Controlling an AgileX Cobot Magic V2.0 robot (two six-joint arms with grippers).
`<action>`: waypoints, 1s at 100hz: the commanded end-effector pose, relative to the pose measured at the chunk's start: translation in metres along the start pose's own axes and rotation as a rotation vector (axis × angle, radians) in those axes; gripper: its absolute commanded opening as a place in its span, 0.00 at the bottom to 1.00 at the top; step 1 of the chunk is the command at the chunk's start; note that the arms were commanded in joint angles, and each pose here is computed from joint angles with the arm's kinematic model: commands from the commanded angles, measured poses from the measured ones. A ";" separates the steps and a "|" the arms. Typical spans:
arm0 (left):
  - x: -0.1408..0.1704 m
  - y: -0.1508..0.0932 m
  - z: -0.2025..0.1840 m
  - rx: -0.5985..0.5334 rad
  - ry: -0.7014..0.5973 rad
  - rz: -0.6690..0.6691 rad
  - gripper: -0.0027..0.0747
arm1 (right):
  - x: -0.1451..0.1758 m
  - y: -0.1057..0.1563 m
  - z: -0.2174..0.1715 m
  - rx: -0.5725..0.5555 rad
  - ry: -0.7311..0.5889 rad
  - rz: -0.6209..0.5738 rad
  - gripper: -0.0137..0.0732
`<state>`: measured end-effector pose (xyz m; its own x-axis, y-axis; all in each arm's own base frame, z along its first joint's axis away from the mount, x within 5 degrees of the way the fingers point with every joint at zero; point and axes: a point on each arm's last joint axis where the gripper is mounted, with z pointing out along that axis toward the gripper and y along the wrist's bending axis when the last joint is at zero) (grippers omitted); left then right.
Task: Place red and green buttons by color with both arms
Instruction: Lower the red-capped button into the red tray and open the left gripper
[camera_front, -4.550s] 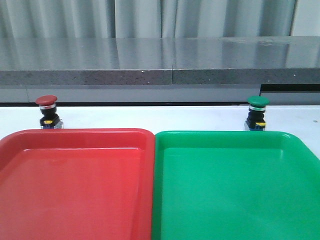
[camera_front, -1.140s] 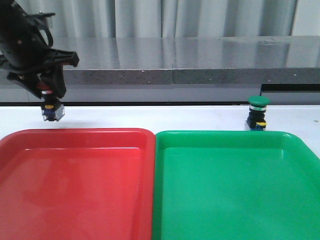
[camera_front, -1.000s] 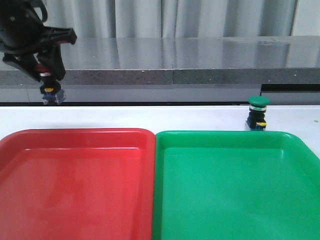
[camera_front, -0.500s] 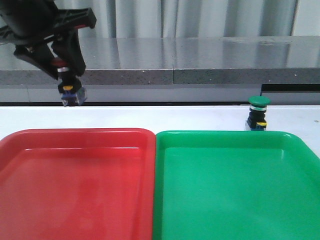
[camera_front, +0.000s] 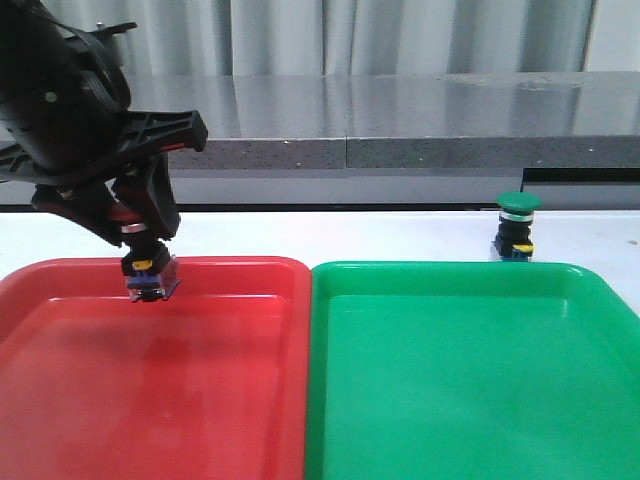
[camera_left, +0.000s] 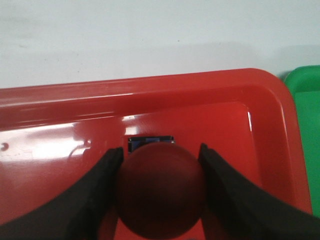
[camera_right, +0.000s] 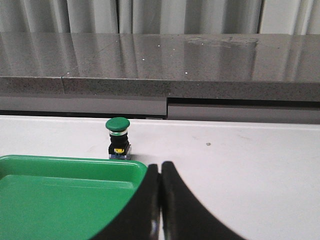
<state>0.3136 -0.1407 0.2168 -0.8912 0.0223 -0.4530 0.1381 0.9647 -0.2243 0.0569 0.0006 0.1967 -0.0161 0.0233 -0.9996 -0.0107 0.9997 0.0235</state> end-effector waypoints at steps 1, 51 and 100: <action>-0.011 -0.008 -0.019 0.045 -0.116 -0.016 0.21 | -0.013 0.000 -0.003 0.004 -0.108 -0.005 0.08; 0.002 -0.002 -0.008 0.041 -0.115 -0.037 0.21 | -0.013 0.000 -0.003 0.004 -0.108 -0.005 0.08; 0.002 -0.002 -0.008 0.046 -0.110 -0.048 0.68 | -0.013 0.000 -0.003 0.004 -0.108 -0.005 0.08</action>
<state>0.3058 -0.1373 0.1992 -0.8923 -0.0101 -0.4514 0.1104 0.9645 -0.2399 0.0569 0.0006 0.1966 -0.0176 0.0233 -0.9996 -0.0106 0.9997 0.0235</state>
